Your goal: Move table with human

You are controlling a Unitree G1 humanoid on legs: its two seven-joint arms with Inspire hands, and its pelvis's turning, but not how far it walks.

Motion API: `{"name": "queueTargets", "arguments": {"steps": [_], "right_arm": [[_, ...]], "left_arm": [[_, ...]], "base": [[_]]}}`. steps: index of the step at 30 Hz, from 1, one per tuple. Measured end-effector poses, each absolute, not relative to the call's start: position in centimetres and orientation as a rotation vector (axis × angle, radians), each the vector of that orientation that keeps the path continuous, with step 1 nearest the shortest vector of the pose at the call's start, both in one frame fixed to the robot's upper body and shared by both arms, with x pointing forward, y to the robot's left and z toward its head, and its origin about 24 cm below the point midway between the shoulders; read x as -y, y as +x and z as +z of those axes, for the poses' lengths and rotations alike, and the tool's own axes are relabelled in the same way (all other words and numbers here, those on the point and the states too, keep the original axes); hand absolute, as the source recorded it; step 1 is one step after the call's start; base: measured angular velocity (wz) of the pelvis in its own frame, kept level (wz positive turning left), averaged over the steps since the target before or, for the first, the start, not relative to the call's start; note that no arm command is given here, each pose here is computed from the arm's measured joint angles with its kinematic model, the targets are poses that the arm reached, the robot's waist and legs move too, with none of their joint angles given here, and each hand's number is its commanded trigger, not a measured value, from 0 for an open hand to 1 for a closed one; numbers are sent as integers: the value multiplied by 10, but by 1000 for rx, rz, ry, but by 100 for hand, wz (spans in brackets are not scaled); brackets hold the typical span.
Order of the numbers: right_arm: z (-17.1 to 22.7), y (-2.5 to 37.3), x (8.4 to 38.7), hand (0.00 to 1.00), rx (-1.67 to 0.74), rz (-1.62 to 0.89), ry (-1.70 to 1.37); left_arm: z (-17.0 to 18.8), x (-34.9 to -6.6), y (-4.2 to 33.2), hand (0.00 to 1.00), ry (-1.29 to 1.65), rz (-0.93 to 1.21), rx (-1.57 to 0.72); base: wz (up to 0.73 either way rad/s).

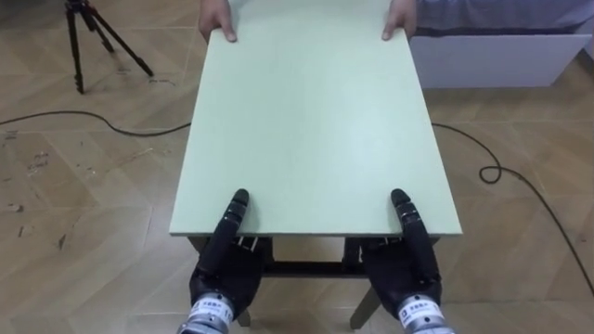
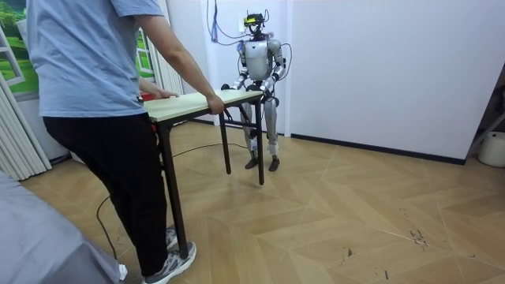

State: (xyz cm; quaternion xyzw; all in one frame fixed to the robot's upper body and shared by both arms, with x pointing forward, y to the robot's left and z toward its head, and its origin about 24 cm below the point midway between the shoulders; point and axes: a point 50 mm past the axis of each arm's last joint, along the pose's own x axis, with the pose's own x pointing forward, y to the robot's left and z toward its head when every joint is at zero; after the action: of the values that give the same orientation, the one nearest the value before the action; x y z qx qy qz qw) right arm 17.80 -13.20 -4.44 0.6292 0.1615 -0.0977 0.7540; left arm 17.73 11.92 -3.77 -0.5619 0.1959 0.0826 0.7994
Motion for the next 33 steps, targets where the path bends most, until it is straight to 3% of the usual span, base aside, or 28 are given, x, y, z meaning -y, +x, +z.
{"name": "queueTargets", "arguments": {"steps": [17,27,33], "right_arm": [[-47,167,138,100,-335,-175,1368],[-26,194,149,100,-205,-124,1388],[-36,190,155,100,-242,-118,1379]], "left_arm": [[-43,-120,166,100,-1214,156,-438],[-22,-111,209,100,-1190,24,-369],[-32,-111,199,100,-1200,52,-411]], "base": [[0],[33],[-12]]}}
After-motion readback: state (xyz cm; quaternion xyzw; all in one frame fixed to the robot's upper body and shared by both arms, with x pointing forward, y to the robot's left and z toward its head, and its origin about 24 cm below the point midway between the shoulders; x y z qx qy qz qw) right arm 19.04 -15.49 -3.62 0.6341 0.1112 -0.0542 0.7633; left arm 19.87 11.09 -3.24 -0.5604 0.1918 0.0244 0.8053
